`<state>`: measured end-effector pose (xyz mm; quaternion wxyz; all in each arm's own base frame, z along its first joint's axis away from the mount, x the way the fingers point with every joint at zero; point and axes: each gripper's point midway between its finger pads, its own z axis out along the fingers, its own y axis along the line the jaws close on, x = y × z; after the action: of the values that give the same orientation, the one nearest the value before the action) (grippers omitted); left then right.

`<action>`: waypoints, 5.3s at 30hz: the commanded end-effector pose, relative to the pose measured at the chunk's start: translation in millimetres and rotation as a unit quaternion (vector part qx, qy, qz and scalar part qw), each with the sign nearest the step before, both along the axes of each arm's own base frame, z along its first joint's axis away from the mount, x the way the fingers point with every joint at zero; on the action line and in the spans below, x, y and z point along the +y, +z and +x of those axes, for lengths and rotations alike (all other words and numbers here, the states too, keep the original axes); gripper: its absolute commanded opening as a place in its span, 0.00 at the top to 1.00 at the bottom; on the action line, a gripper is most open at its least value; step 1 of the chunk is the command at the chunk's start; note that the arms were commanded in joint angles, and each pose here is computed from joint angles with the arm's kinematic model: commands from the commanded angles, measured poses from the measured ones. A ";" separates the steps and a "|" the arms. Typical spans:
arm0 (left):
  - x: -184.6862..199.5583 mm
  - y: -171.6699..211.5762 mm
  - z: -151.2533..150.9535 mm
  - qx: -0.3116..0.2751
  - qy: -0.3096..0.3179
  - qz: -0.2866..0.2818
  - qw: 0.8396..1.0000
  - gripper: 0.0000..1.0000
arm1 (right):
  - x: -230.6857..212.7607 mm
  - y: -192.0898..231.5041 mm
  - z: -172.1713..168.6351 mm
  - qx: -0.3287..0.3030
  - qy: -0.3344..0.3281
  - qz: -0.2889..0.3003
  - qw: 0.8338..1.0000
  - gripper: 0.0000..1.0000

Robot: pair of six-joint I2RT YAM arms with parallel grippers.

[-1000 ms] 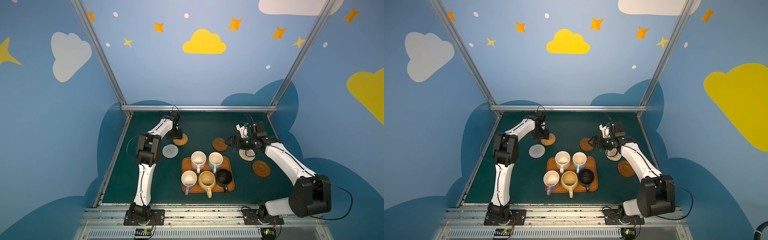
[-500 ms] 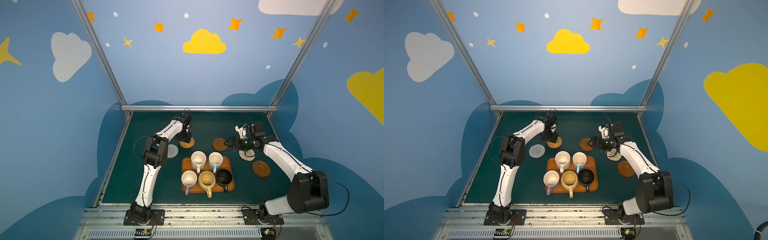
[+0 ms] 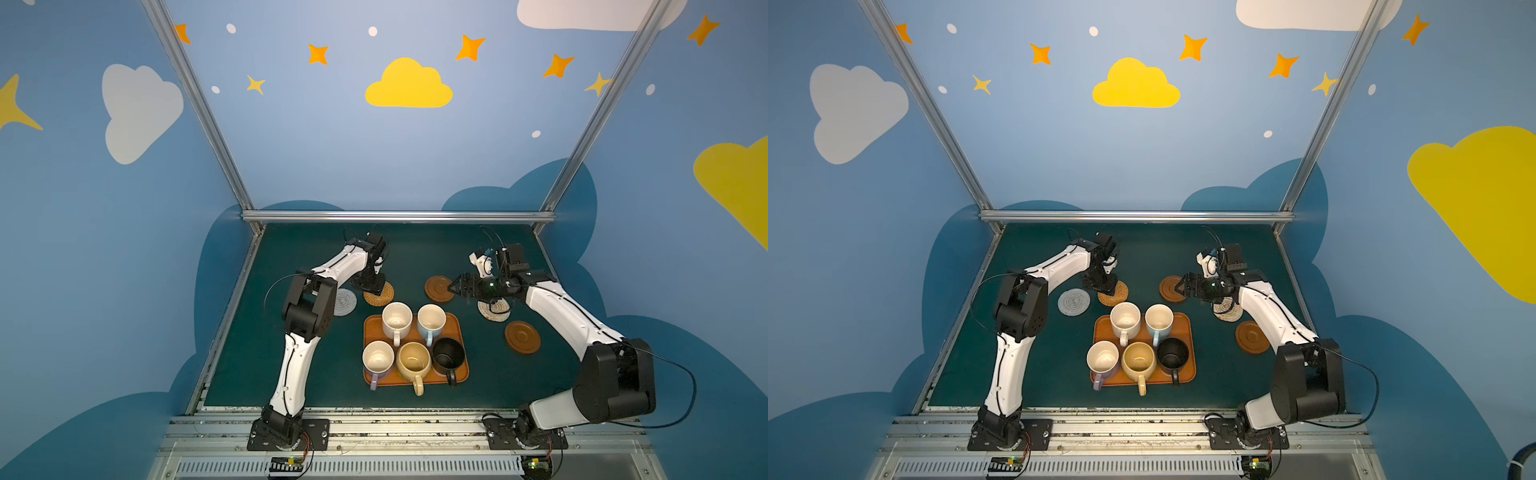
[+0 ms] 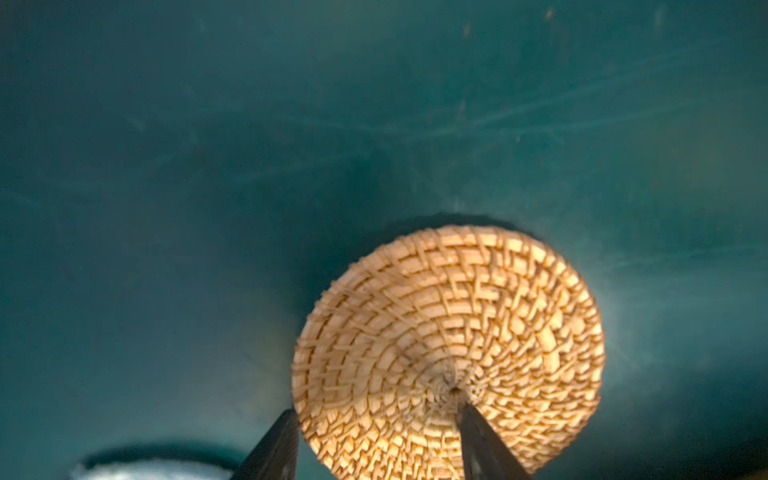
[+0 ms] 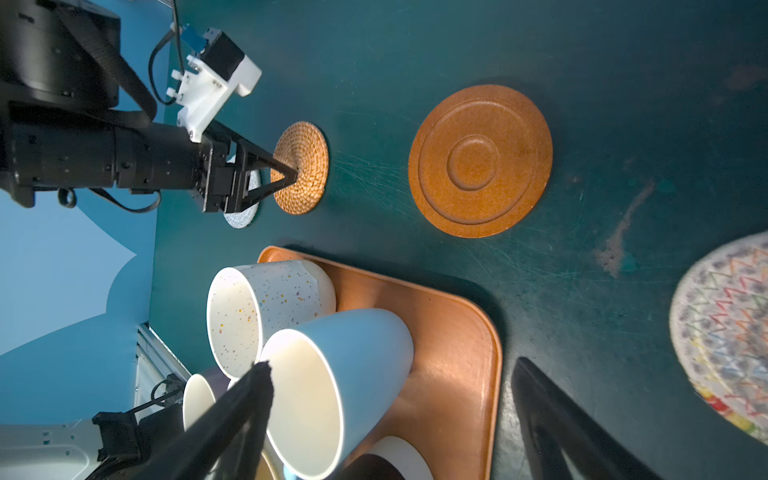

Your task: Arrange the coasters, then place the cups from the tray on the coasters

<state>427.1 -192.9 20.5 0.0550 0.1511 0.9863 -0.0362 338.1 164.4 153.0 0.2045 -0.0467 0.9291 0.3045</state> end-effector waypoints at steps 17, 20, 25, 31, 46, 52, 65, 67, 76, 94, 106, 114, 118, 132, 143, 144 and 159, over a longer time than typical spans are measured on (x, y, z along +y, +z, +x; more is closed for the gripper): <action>-9.0 11.2 -5.3 -0.014 0.025 0.015 0.999 0.32 | -9.3 -20.9 15.2 0.052 -0.040 -0.038 0.997 0.14; -14.9 13.2 -0.8 -0.021 0.023 0.002 1.000 0.32 | -13.2 -29.2 16.9 0.067 -0.049 -0.051 0.995 0.15; -2.2 -5.4 -0.6 -0.013 0.027 0.061 0.998 0.35 | -12.6 -33.8 14.7 0.110 -0.044 -0.061 0.991 0.16; -1.1 -9.3 3.5 -0.019 0.035 0.064 0.997 0.35 | -10.1 -38.8 17.9 0.122 -0.035 -0.065 0.990 0.17; -7.9 0.8 20.1 -0.047 0.065 0.048 0.996 0.37 | -19.1 -83.3 45.5 0.156 -0.049 -0.147 0.976 0.24; -12.1 22.1 26.0 -0.070 0.075 0.030 0.994 0.32 | -15.2 -93.9 56.5 0.159 -0.044 -0.156 0.974 0.24; -4.4 57.7 34.4 -0.084 0.108 0.027 0.990 0.26 | -6.2 -114.4 69.0 0.177 -0.031 -0.187 0.966 0.32; -4.7 67.7 32.2 -0.093 0.112 0.014 0.989 0.26 | -4.5 -115.7 71.4 0.178 -0.029 -0.188 0.966 0.32; -24.9 132.7 17.6 -0.124 0.116 -0.106 0.980 0.20 | 2.2 -127.7 76.5 0.189 -0.018 -0.208 0.959 0.38; -38.6 159.9 -8.4 -0.141 0.128 -0.230 0.954 0.17 | 29.0 -141.6 71.9 0.194 0.039 -0.250 0.948 0.59; -29.5 149.1 -12.1 -0.135 0.170 -0.213 0.953 0.17 | 46.6 -145.2 73.0 0.205 0.033 -0.249 0.946 0.60; -35.8 154.5 -16.4 -0.132 0.166 -0.233 0.949 0.17 | 46.5 -125.7 75.1 0.190 0.028 -0.248 0.950 0.57; -41.0 167.5 -15.6 -0.143 0.147 -0.245 0.947 0.15 | 49.3 -107.7 78.6 0.174 0.027 -0.238 0.955 0.53; -48.8 208.4 -20.4 -0.174 0.104 -0.279 0.939 0.00 | 37.4 -35.2 78.2 0.116 0.004 -0.237 0.965 0.26; -71.6 256.0 -42.7 -0.231 0.024 -0.343 0.910 0.00 | -5.4 60.4 56.4 -0.046 -0.048 -0.252 0.965 0.11; -75.3 258.6 -46.2 -0.229 0.014 -0.347 0.909 0.00 | -7.8 64.9 53.5 -0.067 -0.034 -0.253 0.965 0.11; -121.0 265.0 -71.5 -0.194 -0.038 -0.392 0.899 0.00 | -99.0 7.5 17.1 0.021 -0.148 -0.176 0.973 0.06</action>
<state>348.4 -310.9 278.4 0.2817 0.1617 0.8596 -0.3944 354.5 65.0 163.0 0.2111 0.0486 0.9733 0.0759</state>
